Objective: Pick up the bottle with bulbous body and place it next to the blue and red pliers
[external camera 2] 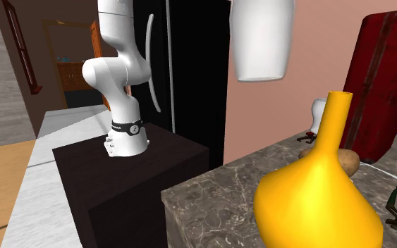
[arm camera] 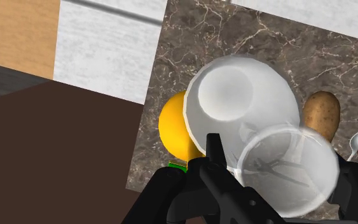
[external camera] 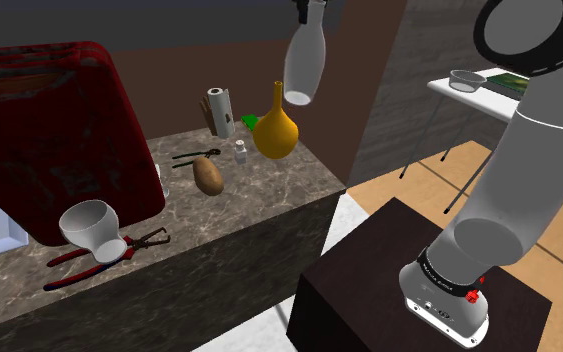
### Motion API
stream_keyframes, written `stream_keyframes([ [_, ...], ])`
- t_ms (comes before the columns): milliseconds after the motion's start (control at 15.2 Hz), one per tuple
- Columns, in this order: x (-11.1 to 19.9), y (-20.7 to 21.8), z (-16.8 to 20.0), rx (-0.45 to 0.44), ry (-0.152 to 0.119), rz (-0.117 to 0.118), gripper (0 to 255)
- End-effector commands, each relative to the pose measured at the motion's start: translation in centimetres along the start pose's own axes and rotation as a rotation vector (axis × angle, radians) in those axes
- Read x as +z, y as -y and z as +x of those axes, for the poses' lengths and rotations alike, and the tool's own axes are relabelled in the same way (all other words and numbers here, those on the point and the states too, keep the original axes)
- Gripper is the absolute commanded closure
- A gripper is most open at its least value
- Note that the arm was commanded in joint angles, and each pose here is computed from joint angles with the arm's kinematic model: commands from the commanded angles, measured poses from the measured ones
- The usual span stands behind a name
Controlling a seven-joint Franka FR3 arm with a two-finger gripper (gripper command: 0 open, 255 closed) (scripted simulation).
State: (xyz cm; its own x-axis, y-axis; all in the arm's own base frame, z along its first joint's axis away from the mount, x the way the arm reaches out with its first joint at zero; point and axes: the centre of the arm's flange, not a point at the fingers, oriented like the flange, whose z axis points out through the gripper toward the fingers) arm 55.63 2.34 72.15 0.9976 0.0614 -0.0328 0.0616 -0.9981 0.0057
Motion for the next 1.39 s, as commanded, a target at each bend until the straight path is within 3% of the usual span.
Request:
stream_keyframes([
  [0, -1.1, -0.1, -0.1, 0.000, 0.000, 0.000, 255],
  [198, -2.3, -0.1, -0.2, 0.000, 0.000, 0.000, 255],
  [1320, 8.7, 19.3, 1.8, 0.000, 0.000, 0.000, 255],
])
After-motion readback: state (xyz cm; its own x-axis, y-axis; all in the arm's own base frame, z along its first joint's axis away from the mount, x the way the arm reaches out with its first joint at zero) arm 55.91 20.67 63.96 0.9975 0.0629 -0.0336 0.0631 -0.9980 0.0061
